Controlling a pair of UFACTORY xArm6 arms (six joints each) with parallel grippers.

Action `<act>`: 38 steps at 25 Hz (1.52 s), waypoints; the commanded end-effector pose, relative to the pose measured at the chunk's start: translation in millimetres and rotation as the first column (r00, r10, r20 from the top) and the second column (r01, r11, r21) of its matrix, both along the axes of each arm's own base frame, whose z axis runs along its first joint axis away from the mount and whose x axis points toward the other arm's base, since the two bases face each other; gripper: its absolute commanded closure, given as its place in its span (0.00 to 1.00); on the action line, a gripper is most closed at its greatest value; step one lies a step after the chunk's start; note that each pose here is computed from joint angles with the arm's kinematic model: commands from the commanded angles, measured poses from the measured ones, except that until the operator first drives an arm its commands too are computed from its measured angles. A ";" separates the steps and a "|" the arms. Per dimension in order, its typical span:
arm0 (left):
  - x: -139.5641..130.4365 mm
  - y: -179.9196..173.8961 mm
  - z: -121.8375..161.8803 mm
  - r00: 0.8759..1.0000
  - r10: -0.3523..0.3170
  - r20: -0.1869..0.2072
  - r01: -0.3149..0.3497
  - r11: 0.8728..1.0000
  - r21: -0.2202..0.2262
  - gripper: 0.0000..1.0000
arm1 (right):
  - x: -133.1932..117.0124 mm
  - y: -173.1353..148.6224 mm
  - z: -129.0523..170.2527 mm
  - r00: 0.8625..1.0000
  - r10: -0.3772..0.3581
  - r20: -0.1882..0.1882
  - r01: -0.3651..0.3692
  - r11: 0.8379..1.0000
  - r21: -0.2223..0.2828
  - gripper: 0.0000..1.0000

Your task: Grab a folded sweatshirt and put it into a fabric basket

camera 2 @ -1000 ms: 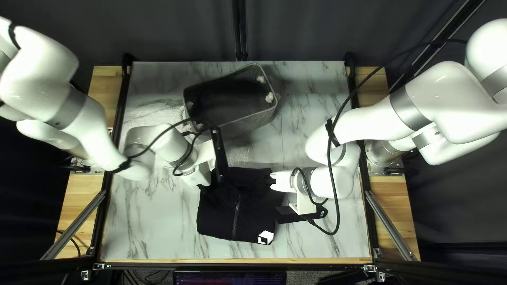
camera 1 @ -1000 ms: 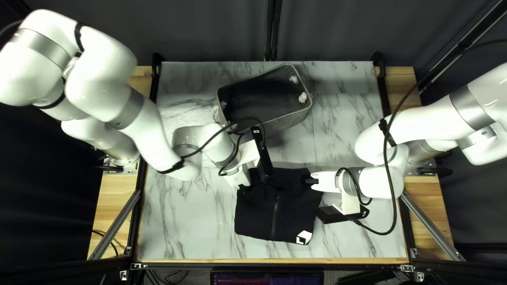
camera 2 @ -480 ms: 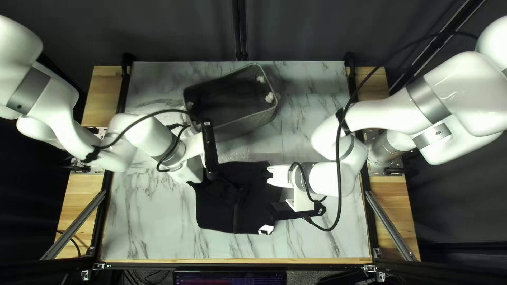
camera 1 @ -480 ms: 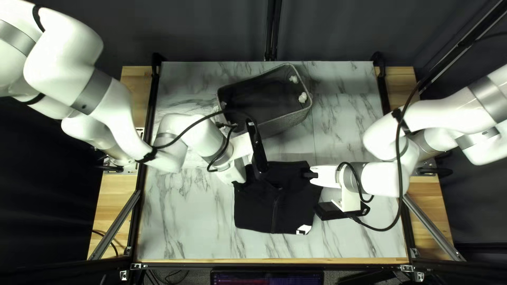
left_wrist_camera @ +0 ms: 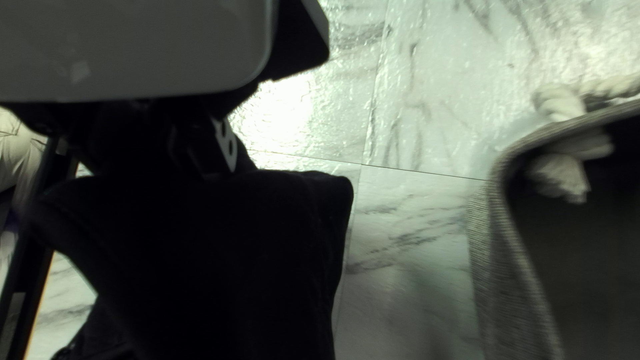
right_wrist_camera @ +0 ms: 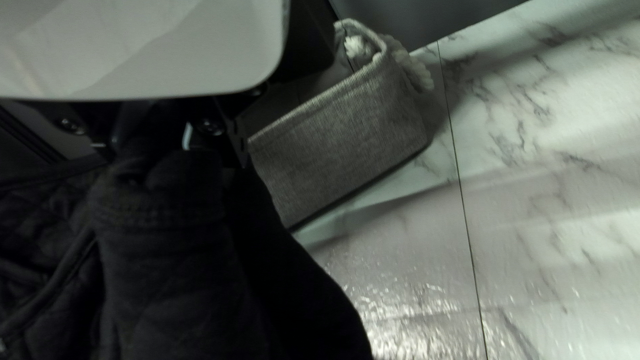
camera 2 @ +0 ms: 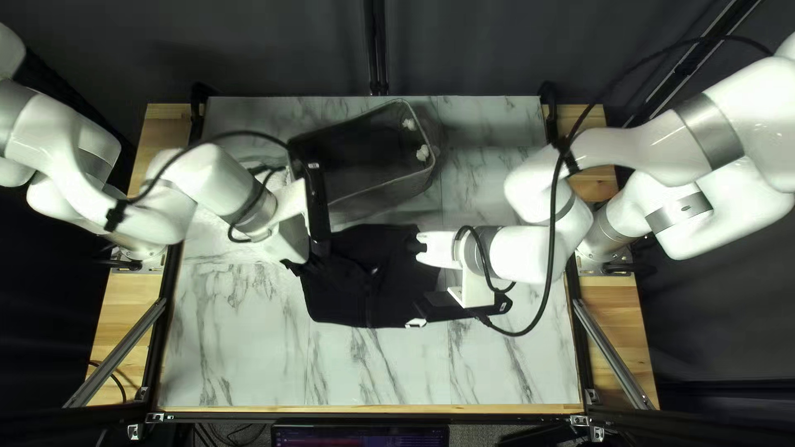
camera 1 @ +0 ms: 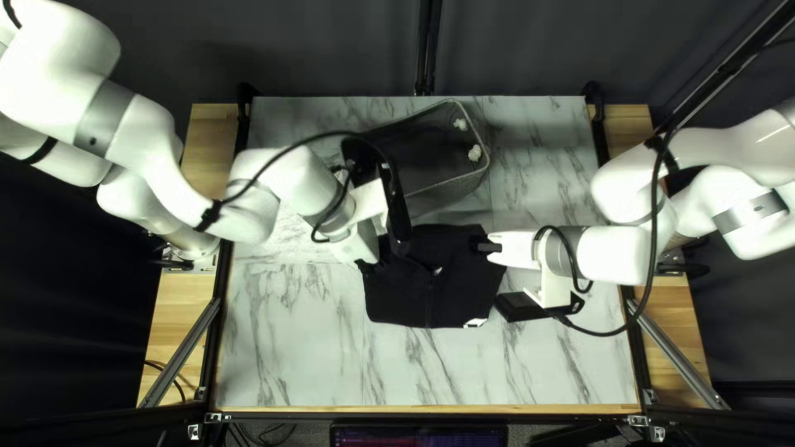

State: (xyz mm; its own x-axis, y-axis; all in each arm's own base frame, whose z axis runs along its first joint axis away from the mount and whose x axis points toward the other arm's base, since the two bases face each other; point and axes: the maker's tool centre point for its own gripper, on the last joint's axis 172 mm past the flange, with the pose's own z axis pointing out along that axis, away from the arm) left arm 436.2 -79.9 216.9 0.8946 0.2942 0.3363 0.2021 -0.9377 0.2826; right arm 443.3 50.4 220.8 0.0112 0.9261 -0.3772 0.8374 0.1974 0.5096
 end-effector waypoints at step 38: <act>-44.8 240.4 92.8 0.999 0.001 0.053 -0.001 1.000 0.000 1.00 | 63.2 -292.2 91.6 0.993 -0.119 0.016 0.120 0.992 -0.034 1.00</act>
